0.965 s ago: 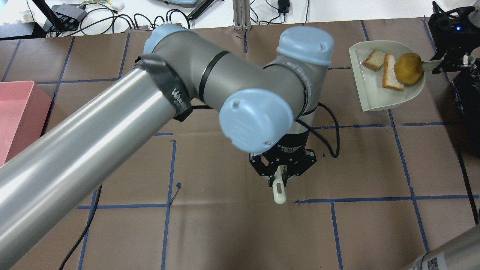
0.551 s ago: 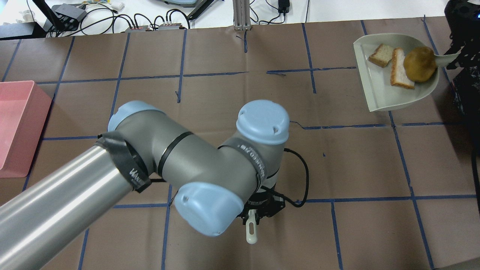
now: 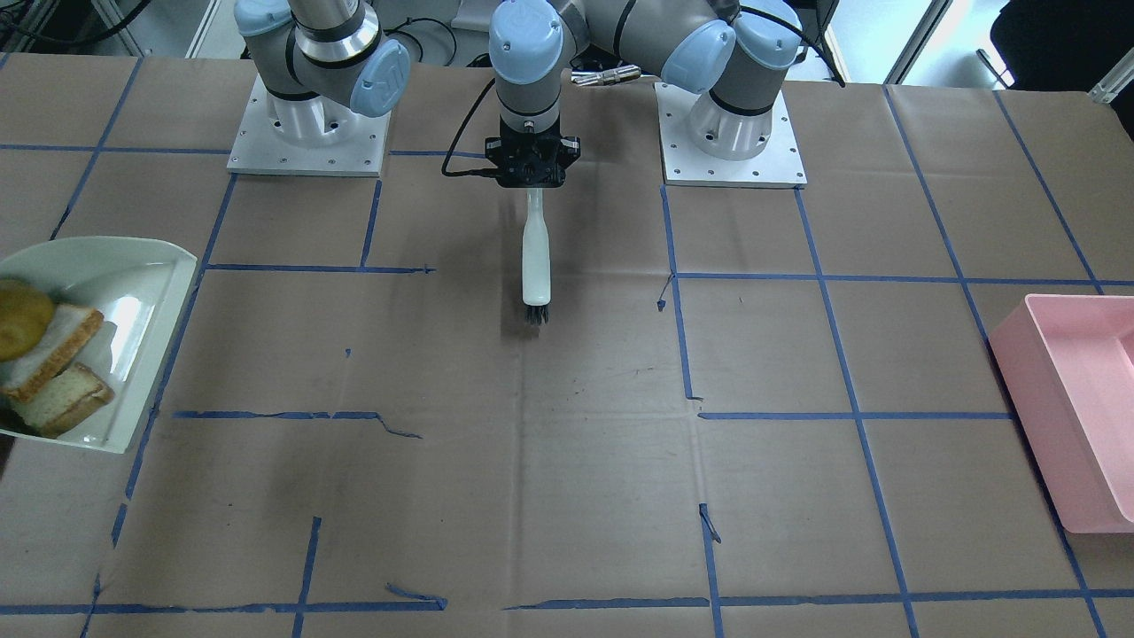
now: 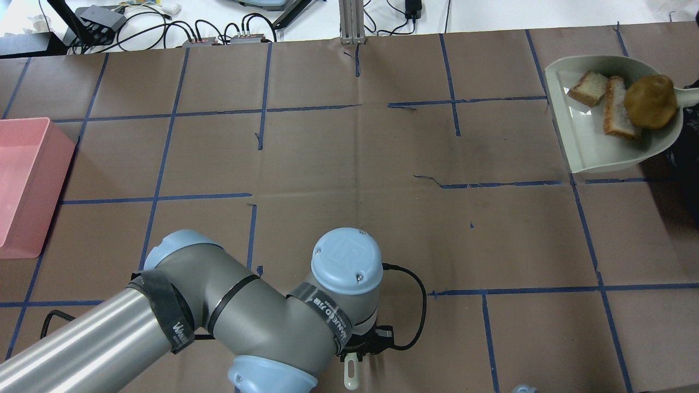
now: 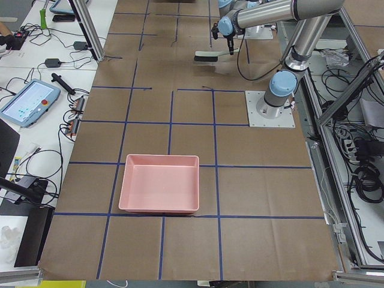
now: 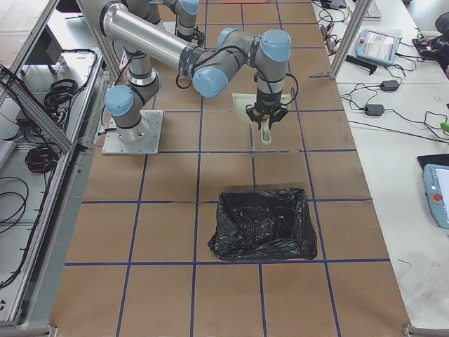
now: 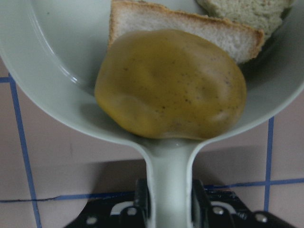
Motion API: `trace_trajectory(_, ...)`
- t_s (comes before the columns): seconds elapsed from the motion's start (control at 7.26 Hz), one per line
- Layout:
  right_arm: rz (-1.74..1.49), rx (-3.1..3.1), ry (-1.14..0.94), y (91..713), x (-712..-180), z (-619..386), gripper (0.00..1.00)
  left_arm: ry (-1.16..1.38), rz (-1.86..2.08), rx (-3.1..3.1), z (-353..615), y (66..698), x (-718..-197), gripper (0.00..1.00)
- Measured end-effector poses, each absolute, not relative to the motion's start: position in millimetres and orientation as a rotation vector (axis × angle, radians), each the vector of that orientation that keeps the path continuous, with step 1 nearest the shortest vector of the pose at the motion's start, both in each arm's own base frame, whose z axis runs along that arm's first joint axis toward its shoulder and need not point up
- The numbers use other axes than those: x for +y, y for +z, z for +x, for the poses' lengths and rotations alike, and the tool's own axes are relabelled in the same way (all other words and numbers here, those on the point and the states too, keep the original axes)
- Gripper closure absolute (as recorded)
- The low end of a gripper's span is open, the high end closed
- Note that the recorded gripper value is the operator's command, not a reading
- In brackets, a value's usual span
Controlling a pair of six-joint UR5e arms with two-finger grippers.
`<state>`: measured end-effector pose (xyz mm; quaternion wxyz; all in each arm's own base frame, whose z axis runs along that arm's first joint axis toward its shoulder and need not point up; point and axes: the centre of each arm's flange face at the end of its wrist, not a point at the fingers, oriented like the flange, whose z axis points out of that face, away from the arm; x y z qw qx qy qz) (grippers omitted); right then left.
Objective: Sweep and dump trash in nearest bin
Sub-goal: 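Pull the brush back toward the robot while the right gripper lifts the dustpan away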
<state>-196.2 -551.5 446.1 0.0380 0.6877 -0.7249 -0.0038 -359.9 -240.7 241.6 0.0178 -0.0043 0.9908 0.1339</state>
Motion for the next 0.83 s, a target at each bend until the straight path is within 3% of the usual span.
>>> trace_trajectory(0.83,2.153,-2.122,-0.079,446.4,-535.7,-371.8,1.0,0.486,0.046,3.112,-369.4,233.3,-205.5,0.94)
